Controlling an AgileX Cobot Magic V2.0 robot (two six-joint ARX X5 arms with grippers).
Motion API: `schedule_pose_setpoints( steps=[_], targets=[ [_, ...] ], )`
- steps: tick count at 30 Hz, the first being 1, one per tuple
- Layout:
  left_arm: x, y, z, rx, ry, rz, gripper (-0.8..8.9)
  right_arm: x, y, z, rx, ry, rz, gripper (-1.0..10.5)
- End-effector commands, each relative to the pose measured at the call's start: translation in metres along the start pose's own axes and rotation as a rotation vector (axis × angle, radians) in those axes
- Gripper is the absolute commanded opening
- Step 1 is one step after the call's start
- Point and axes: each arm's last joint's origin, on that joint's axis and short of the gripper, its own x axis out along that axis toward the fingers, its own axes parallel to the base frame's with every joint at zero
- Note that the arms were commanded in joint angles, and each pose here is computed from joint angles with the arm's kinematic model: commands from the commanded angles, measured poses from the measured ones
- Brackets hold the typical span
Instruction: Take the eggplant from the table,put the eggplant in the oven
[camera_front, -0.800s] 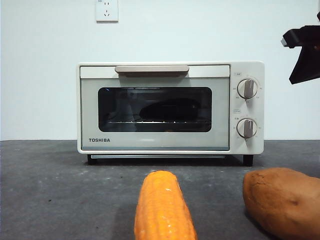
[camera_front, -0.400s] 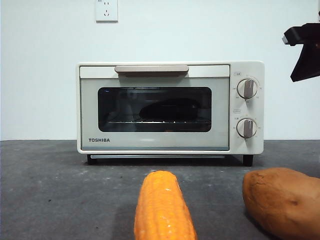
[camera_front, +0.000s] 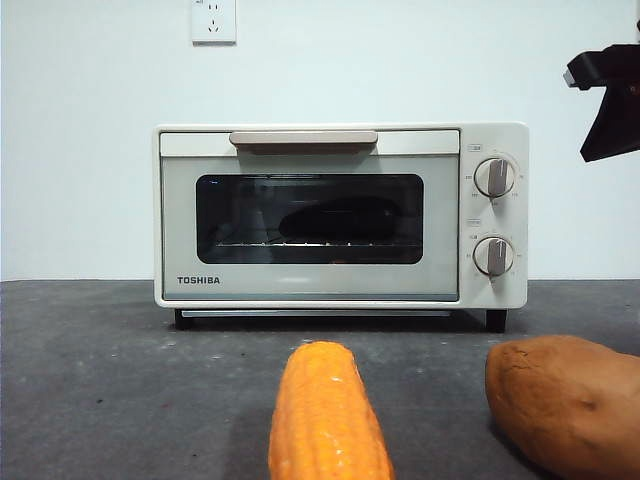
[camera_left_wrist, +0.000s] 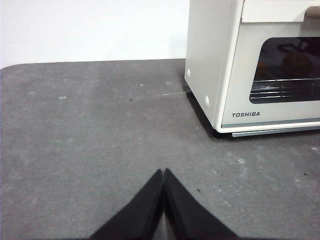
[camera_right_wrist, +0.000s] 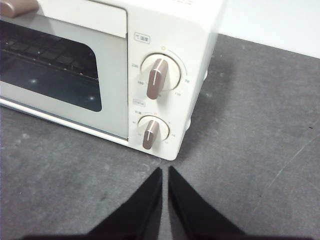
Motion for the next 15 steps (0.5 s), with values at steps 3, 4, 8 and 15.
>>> schedule_pose_setpoints(
  steps=[3, 4, 8, 15],
  targets=[
    [0.002, 0.000, -0.007, 0.014, 0.013, 0.002, 0.06, -0.012, -0.002, 0.006, 0.023, -0.055, -0.011, 0.0],
    [0.002, 0.000, -0.007, 0.014, 0.013, 0.002, 0.06, -0.018, -0.004, 0.008, 0.029, -0.084, -0.023, 0.0],
    [0.002, 0.000, -0.007, 0.014, 0.013, 0.002, 0.06, -0.052, -0.012, 0.020, 0.048, -0.265, -0.040, 0.0],
    [0.002, 0.000, -0.007, 0.014, 0.013, 0.002, 0.06, -0.097, -0.035, 0.014, 0.032, -0.481, -0.229, 0.0]
  ],
)
